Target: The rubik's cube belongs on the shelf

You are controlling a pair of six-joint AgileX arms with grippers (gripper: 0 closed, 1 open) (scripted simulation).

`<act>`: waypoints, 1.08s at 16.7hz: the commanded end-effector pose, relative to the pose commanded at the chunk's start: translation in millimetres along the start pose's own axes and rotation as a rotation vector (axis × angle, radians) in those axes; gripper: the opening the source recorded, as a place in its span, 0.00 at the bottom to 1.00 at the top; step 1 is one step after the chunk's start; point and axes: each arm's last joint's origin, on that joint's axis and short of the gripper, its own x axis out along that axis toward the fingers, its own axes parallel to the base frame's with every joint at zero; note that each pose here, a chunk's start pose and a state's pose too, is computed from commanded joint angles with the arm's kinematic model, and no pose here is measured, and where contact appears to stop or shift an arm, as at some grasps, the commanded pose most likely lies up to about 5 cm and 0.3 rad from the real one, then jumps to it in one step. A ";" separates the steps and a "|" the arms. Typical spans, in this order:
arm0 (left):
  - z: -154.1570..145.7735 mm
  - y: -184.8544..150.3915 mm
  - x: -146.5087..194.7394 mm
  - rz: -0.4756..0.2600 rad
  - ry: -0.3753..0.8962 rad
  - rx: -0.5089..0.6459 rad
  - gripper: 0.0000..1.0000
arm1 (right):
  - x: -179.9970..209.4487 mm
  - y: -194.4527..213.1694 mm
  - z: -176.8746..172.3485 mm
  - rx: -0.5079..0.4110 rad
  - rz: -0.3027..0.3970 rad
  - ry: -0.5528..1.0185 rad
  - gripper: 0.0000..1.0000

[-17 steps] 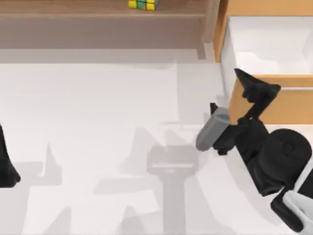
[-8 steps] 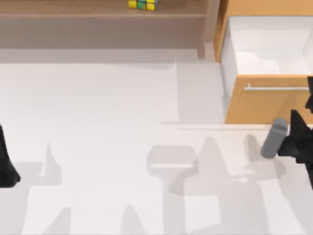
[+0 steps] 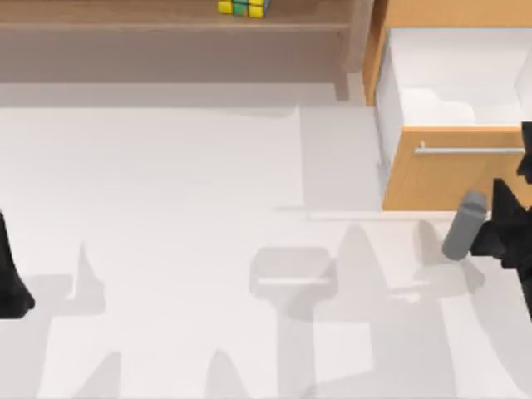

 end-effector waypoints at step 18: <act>0.0 0.0 0.0 0.000 0.000 0.000 1.00 | 13.9 -0.6 -0.7 0.000 0.000 0.000 0.25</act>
